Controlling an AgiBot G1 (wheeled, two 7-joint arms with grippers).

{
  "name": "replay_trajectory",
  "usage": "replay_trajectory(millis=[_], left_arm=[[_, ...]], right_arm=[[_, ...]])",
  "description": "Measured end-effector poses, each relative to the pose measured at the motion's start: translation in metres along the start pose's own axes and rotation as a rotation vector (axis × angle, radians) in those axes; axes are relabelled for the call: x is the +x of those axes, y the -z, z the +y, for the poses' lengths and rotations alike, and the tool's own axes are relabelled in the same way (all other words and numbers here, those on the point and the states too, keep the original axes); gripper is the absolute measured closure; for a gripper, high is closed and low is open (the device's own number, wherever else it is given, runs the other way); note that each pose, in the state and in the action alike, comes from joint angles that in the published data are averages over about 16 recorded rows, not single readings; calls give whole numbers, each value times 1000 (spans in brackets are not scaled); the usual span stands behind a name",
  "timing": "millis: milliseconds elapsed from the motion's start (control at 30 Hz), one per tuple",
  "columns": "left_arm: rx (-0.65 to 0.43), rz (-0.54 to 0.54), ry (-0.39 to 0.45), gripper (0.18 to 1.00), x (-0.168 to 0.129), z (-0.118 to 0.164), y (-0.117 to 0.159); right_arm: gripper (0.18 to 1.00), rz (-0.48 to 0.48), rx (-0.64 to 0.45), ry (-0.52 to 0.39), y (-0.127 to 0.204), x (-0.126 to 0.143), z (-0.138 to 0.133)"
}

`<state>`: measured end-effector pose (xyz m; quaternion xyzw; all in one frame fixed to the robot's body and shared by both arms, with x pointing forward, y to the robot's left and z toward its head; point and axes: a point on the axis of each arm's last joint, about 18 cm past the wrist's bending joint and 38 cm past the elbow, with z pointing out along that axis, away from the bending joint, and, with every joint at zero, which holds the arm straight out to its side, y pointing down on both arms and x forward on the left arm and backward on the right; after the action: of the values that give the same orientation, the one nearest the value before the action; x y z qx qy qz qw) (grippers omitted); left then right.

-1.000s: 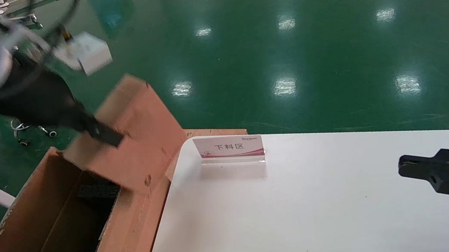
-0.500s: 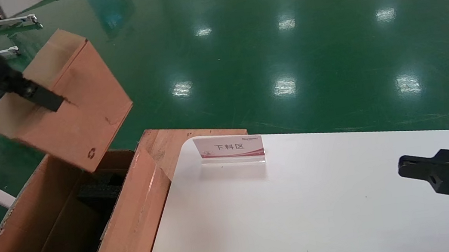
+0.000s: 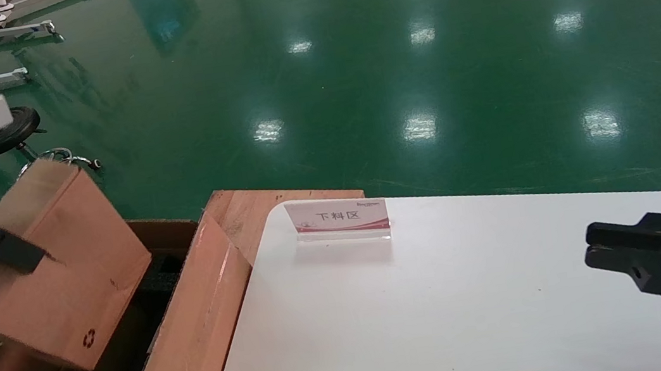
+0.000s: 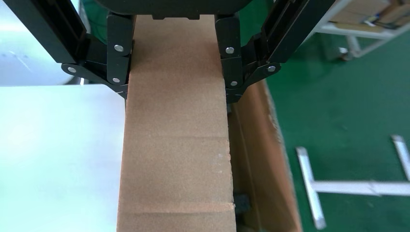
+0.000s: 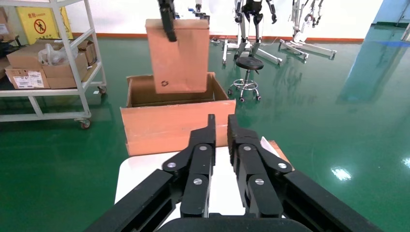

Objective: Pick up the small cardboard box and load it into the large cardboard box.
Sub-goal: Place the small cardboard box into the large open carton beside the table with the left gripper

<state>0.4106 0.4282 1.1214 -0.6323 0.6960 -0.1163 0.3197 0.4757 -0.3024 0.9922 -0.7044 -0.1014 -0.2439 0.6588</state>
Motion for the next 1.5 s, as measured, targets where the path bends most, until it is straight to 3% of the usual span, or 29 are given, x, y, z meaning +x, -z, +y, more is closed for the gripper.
replay_trajectory(millis=[267, 667, 1000, 1267, 1500], left_arm=[[-58, 54, 42, 825, -22, 32, -39], [-155, 120, 84, 826, -37, 76, -86], [-222, 103, 87, 827, -44, 93, -100], [-233, 41, 83, 828, -57, 99, -106], [-179, -17, 79, 829, -73, 97, -108]], right_arm=[[861, 0, 0, 0, 0, 0, 0], [615, 0, 0, 0, 0, 0, 0], [379, 0, 0, 0, 0, 0, 0], [263, 0, 0, 0, 0, 0, 0], [203, 0, 0, 0, 0, 0, 0]])
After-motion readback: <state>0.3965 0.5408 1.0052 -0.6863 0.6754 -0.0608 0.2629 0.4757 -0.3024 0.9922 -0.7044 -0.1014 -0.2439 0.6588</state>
